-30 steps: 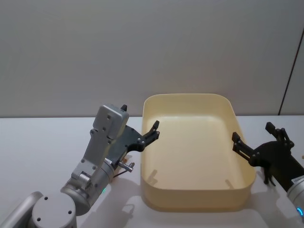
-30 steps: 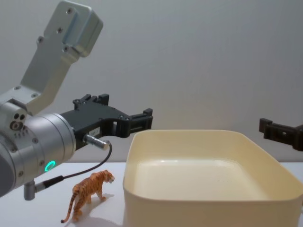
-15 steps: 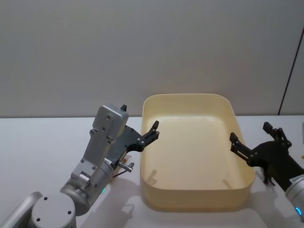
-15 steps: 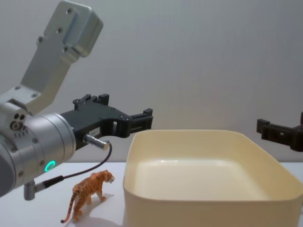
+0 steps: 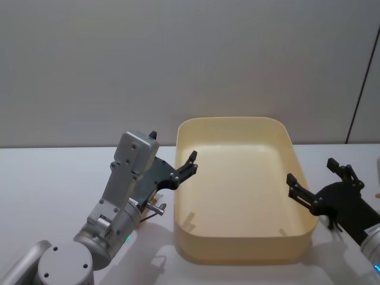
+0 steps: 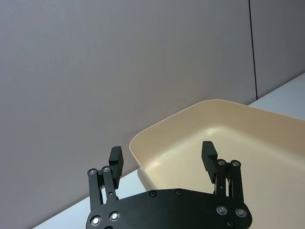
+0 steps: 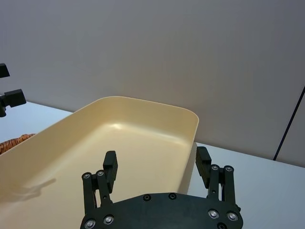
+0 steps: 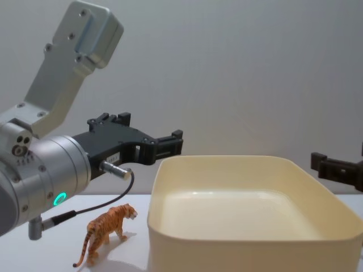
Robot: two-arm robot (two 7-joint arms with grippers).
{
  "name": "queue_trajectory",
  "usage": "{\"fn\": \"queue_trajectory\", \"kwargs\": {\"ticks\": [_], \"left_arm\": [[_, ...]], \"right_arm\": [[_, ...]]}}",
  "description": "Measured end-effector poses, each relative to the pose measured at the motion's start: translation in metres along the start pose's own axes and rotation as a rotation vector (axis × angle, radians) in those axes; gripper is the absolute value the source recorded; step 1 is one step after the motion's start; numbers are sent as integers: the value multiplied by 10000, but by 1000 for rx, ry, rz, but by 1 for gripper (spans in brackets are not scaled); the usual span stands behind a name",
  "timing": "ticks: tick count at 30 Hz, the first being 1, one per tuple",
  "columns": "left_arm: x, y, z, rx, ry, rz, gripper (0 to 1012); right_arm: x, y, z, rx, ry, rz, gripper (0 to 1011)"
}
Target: Pick up the toy alternately with two hands and place it into the central storage box.
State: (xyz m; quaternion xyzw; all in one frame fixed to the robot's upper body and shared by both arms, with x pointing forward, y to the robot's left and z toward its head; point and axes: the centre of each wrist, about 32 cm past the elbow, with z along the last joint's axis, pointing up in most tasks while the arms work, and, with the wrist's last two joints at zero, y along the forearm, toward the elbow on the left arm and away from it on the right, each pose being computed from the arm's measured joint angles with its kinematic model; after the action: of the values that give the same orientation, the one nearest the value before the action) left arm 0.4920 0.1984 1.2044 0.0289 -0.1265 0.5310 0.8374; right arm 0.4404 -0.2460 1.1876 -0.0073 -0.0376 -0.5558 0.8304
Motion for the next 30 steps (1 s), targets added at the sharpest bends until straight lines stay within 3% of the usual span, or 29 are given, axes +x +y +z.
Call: {"fn": "queue_trajectory", "kwargs": {"ticks": [8,18,30], "left_arm": [[0,0,0,0,0,0,1001],[0,0,0,0,0,0,1001],[0,0,0,0,0,0,1001]], "right_arm": [[82,-114,17,-1,-13,-5,1001],[278,-345,76,1,-26,-58,1001],[512,-718,54,-63,-23,-148,1001]]}}
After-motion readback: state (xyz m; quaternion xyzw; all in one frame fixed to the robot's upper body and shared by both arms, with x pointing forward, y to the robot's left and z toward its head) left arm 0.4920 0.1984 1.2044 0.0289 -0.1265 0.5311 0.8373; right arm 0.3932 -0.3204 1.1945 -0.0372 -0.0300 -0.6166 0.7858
